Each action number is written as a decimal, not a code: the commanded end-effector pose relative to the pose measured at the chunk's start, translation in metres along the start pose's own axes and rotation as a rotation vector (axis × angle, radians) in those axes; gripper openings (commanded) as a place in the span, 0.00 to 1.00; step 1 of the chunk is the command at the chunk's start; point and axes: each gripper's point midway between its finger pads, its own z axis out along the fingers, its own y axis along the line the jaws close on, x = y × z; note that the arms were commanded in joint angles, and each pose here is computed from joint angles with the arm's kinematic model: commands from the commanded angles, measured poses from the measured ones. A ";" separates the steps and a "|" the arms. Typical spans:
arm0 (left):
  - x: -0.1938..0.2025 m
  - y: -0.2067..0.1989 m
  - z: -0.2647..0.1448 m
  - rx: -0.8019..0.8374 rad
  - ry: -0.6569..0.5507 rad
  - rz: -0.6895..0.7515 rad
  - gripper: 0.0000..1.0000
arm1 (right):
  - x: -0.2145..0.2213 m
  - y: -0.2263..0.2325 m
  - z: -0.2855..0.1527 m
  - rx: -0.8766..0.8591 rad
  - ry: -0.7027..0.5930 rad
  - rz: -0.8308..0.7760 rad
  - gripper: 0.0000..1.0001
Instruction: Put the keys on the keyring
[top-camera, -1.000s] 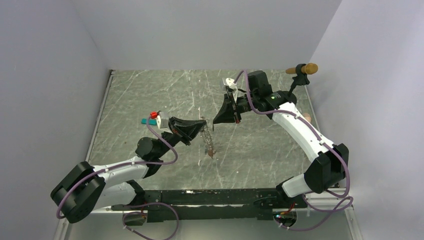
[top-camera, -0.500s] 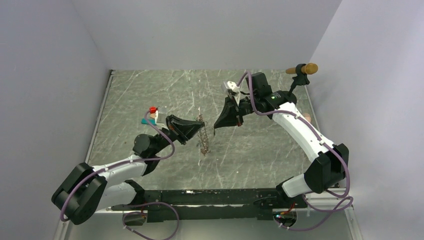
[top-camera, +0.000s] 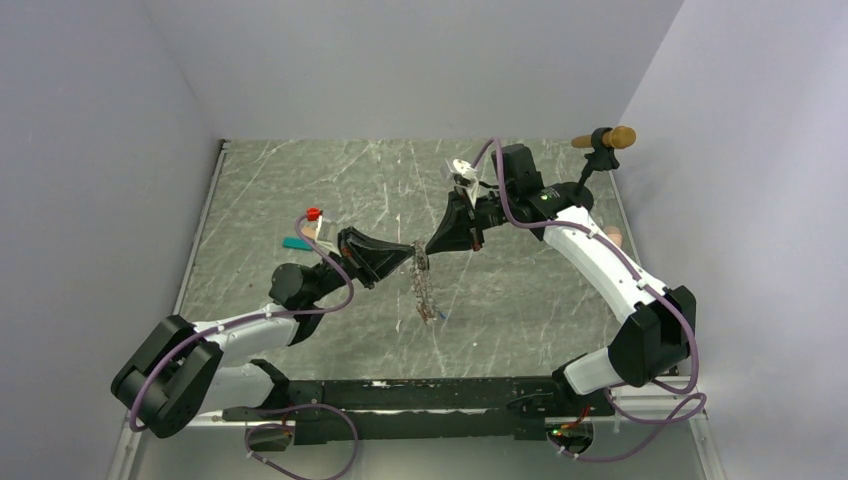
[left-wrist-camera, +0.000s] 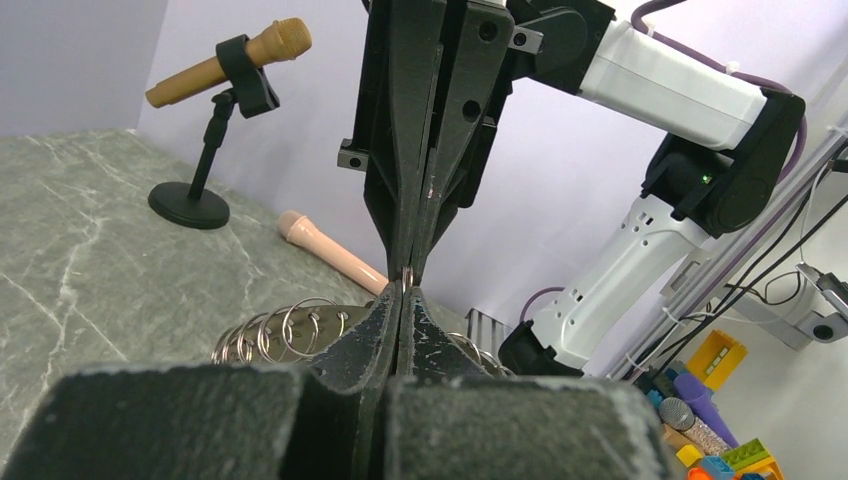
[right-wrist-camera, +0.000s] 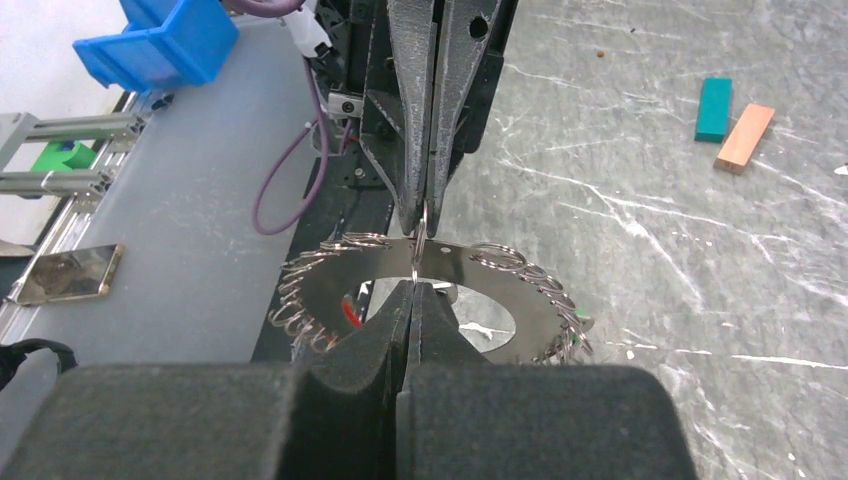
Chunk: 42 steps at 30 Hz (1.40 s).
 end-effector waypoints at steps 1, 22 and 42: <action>-0.028 -0.024 0.009 0.097 -0.082 0.061 0.00 | -0.011 0.000 -0.001 0.010 -0.018 -0.035 0.00; -0.024 -0.023 0.007 0.100 -0.068 0.078 0.00 | -0.012 -0.001 0.000 0.016 -0.024 -0.019 0.00; -0.014 -0.023 0.012 0.095 -0.008 0.148 0.00 | -0.012 0.004 0.002 -0.029 -0.048 0.003 0.00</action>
